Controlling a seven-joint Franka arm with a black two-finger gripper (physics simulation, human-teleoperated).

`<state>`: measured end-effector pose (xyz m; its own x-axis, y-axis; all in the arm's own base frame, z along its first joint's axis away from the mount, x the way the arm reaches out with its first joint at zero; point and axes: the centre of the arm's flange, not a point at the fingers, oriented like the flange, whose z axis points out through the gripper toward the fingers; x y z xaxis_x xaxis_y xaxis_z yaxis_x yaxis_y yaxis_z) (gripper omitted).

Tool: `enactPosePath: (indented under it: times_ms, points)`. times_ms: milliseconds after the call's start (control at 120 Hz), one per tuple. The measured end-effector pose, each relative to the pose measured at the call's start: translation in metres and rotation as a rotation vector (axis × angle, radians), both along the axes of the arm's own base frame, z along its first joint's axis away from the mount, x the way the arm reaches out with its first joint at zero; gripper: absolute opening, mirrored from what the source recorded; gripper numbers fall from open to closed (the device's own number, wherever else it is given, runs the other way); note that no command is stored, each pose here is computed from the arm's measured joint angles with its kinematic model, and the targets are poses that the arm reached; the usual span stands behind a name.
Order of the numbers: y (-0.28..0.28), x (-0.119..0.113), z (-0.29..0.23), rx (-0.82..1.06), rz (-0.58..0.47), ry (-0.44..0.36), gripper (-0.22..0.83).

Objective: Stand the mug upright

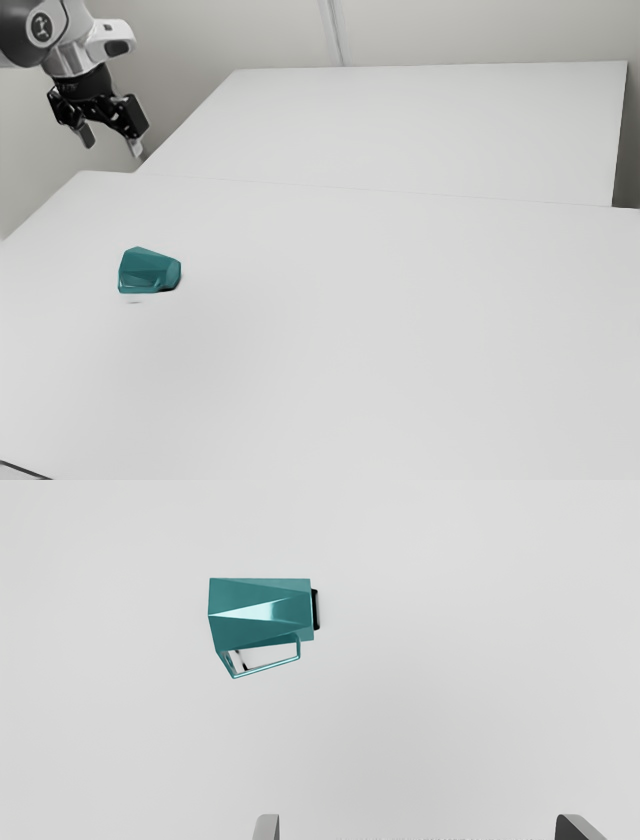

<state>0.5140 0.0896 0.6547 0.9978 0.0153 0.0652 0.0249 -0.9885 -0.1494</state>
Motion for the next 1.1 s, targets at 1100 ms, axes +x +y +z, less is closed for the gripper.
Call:
enactPosePath:
  times_ms: [1100]
  points:
    - [0.252,0.011,-0.231,-0.617,0.263,0.079,0.62]
